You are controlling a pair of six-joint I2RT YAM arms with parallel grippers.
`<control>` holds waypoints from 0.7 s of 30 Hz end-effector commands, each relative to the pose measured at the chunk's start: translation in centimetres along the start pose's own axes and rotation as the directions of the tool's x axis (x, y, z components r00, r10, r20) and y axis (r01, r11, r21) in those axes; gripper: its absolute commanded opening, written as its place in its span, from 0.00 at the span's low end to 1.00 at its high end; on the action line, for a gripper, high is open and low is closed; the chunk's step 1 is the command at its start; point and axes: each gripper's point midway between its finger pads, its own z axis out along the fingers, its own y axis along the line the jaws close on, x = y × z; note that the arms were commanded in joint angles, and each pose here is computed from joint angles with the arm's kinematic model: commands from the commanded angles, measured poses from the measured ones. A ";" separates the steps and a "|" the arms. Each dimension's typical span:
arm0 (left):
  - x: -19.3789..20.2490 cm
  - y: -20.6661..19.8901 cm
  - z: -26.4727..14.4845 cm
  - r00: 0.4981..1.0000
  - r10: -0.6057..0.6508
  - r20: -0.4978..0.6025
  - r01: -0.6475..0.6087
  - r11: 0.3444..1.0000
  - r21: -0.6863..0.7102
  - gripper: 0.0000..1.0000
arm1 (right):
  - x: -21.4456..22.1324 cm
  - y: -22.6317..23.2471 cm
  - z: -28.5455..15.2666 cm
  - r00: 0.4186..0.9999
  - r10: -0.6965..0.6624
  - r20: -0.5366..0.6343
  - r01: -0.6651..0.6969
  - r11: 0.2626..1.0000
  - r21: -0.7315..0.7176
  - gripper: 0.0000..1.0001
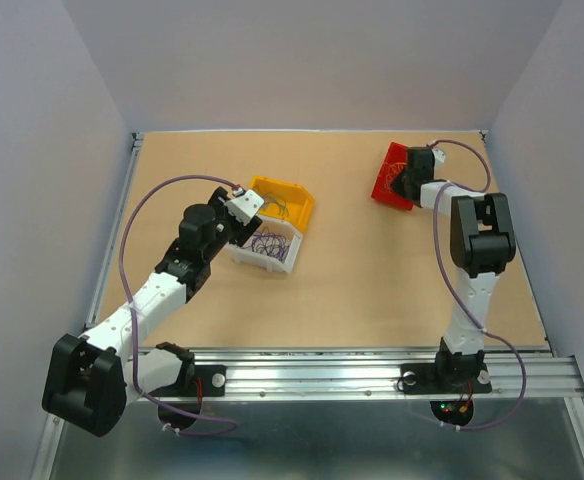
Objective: Untangle the cables
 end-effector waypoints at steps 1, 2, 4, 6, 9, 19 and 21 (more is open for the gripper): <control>-2.3 1.5 0.1 0.998 0.003 0.059 -0.001 0.999 -0.041 0.76 | -1.6 -2.0 2.0 0.997 -0.001 0.071 -0.008 0.991 0.131 0.01; -2.2 1.4 0.2 0.998 0.003 0.057 -0.001 0.999 -0.041 0.76 | -1.5 -2.0 2.3 0.997 -0.006 0.074 -0.004 0.990 0.140 0.00; -2.2 1.5 0.2 0.998 0.004 0.057 -0.002 0.999 -0.041 0.76 | -0.6 -2.8 2.8 0.998 -0.032 0.047 0.024 0.984 0.175 0.01; -2.2 1.4 0.2 0.999 0.004 0.054 -0.002 0.999 -0.041 0.76 | -0.4 -2.7 3.0 0.998 -0.057 0.040 0.049 0.983 0.177 0.02; -2.2 1.5 0.1 0.998 0.006 0.056 -0.004 0.999 -0.042 0.76 | -1.2 -1.9 1.8 0.995 -0.084 0.055 0.074 0.983 0.168 0.12; -2.5 1.6 -0.3 0.997 0.006 0.073 -0.002 0.999 -0.047 0.76 | -6.2 1.1 -4.9 0.976 -0.113 0.185 0.092 0.989 0.114 0.28; -2.4 1.5 -0.2 0.998 0.005 0.069 -0.002 0.999 -0.047 0.76 | -5.9 1.1 -5.5 0.976 -0.116 0.181 0.099 0.990 0.103 0.33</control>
